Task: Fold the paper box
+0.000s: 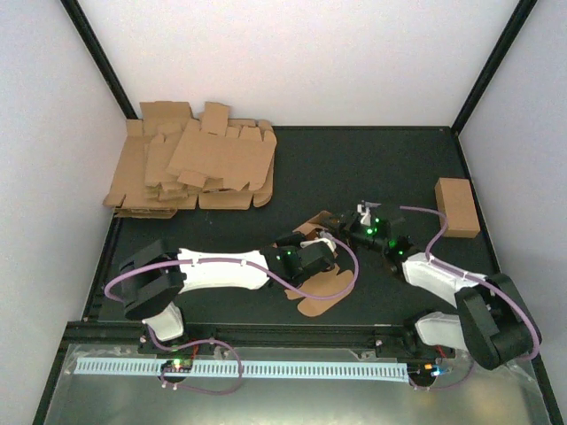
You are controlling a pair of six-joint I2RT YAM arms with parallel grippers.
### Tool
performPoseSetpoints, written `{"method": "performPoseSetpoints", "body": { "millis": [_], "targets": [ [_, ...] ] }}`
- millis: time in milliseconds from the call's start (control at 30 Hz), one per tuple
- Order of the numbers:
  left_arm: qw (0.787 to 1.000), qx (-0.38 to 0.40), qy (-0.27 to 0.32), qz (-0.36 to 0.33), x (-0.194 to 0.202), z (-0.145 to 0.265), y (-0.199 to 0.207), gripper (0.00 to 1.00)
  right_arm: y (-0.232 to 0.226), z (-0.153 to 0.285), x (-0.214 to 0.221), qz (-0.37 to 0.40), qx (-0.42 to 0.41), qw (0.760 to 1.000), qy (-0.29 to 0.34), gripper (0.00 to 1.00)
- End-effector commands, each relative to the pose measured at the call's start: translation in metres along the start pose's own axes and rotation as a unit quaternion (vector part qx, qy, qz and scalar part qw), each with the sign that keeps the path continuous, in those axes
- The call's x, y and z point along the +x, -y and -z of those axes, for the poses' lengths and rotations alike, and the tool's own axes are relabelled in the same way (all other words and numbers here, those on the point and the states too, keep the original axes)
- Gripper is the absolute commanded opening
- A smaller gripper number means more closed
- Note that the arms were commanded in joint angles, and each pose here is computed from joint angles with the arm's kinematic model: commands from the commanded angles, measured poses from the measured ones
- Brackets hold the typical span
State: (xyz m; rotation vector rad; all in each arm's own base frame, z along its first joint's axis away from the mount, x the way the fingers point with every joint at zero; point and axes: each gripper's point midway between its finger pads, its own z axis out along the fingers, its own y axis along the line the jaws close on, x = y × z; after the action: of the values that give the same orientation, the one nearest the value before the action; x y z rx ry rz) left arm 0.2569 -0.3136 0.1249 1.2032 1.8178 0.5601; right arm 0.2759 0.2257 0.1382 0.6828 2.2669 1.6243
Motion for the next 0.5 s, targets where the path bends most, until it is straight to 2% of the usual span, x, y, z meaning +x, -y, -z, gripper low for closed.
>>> {"method": "performPoseSetpoints", "body": {
  "millis": [0, 300, 367, 467],
  "targets": [
    [1.0, 0.002, 0.004, 0.005, -0.001, 0.0, 0.002, 0.09, -0.012, -0.004, 0.003, -0.012, -0.026, 1.0, -0.012, 0.46],
    [1.0, 0.007, 0.005, 0.007, -0.002, 0.0, 0.004, 0.16, -0.001, -0.006, 0.004, -0.027, -0.016, 0.999, -0.014, 0.25],
    [1.0, 0.017, 0.005, 0.009, -0.002, 0.001, 0.005, 0.26, 0.001, -0.007, 0.003, -0.03, -0.016, 0.999, -0.013, 0.21],
    [0.997, 0.067, 0.011, 0.022, -0.007, 0.009, 0.011, 0.5, 0.002, -0.008, 0.002, -0.03, -0.014, 0.999, -0.012, 0.17]
  ]
}}
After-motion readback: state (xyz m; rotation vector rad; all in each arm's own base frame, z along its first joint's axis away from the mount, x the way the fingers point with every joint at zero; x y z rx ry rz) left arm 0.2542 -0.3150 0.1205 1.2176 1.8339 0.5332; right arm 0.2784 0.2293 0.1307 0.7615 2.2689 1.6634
